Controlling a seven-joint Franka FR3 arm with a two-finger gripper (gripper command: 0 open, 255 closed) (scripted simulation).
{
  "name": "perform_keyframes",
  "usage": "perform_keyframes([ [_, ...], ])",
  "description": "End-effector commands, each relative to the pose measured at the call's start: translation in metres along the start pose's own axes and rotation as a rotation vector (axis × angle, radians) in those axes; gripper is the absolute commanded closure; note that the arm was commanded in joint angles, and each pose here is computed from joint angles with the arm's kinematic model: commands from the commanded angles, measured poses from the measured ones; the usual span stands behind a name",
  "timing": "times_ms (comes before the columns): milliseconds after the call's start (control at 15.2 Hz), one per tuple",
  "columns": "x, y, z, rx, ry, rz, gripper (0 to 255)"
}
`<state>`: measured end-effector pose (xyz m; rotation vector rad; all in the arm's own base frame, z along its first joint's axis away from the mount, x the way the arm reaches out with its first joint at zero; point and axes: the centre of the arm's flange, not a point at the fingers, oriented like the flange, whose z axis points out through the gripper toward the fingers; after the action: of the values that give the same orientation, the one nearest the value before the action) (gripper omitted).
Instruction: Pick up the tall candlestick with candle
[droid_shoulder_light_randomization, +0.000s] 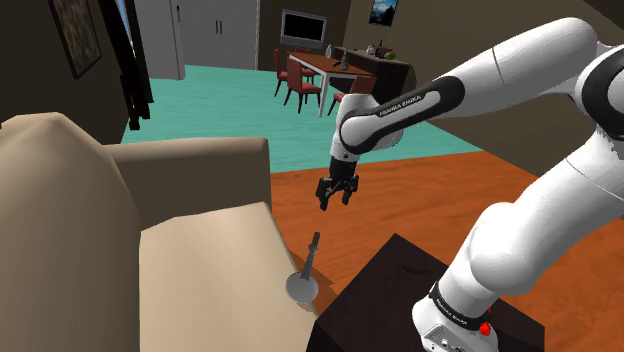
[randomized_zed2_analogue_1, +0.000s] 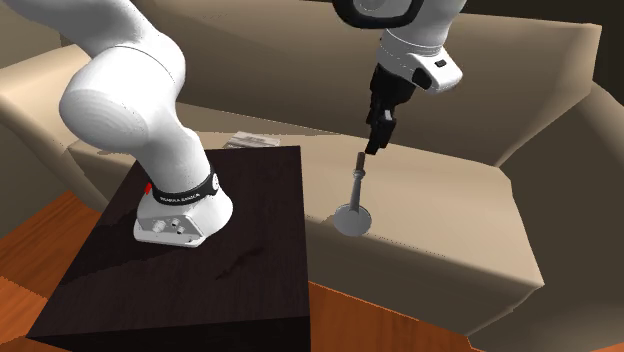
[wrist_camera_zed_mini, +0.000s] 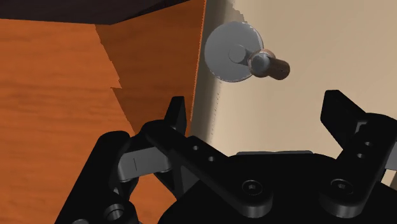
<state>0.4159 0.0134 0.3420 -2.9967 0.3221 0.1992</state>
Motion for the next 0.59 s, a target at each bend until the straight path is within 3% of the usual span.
perform_keyframes([
  [0, 0.011, -0.006, 0.026, 0.011, -0.022, 0.007, 0],
  [528, 0.044, -0.028, 0.127, 0.055, -0.112, 0.033, 0],
])
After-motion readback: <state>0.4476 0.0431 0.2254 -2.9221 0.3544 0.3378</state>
